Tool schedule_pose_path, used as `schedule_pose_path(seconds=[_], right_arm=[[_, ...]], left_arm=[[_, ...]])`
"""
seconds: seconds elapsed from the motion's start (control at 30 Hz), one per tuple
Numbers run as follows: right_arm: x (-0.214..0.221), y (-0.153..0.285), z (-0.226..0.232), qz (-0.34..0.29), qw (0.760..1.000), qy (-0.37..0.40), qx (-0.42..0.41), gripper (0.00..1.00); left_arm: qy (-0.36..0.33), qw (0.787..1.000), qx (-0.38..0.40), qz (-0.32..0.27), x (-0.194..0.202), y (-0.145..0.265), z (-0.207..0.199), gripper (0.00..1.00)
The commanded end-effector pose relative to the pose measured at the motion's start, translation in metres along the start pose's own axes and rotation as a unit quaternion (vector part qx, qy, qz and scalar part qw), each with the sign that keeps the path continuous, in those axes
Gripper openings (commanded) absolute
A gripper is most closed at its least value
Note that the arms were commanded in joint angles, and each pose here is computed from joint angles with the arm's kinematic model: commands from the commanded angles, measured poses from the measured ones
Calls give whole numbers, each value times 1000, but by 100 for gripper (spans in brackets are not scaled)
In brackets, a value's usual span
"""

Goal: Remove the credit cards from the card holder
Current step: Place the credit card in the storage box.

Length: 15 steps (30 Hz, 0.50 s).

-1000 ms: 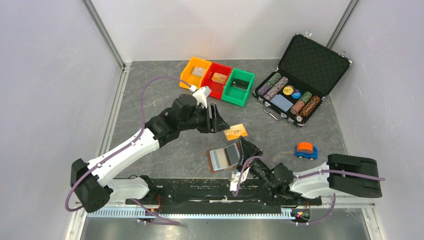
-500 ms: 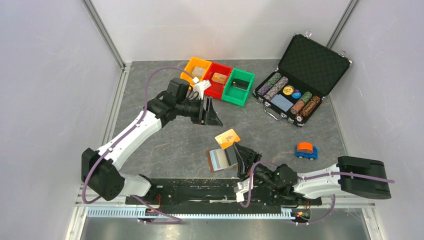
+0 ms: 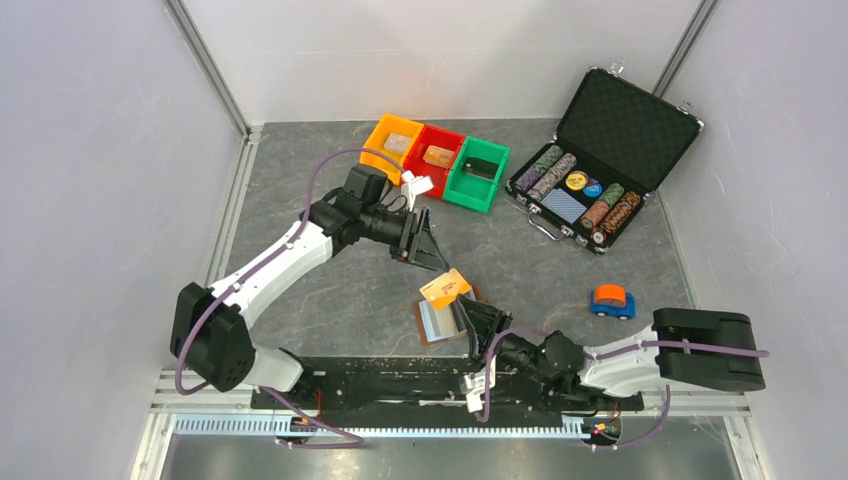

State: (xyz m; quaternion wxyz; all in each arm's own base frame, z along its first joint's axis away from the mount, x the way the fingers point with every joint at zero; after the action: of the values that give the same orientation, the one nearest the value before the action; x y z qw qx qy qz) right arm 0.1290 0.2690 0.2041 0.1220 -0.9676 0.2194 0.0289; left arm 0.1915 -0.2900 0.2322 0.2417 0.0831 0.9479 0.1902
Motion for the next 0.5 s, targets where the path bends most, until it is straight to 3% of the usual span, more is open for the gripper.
schedule_pose_path(seconds=[0.0, 0.13, 0.47], right_arm=[[-8, -3, -17, -16, 999, -3, 36, 0], [-10, -6, -17, -19, 999, -3, 35, 0], [-14, -11, -14, -23, 999, -6, 33, 0]], left_arm=[[-10, 999, 20, 26, 10, -6, 4, 64], [-7, 999, 27, 37, 14, -9, 4, 60], [13, 997, 38, 63, 30, -16, 6, 26]])
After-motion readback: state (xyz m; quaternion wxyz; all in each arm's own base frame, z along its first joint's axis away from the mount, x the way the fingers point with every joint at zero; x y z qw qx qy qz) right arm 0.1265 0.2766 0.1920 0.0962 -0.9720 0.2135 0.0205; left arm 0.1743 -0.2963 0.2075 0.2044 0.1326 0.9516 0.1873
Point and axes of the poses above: each gripper's point midway between its finger pads, its own y axis back along the fingers, its own z axis along the line the jaws close on, x = y × z, the point moved 1 cm from there along y, back along the fingers
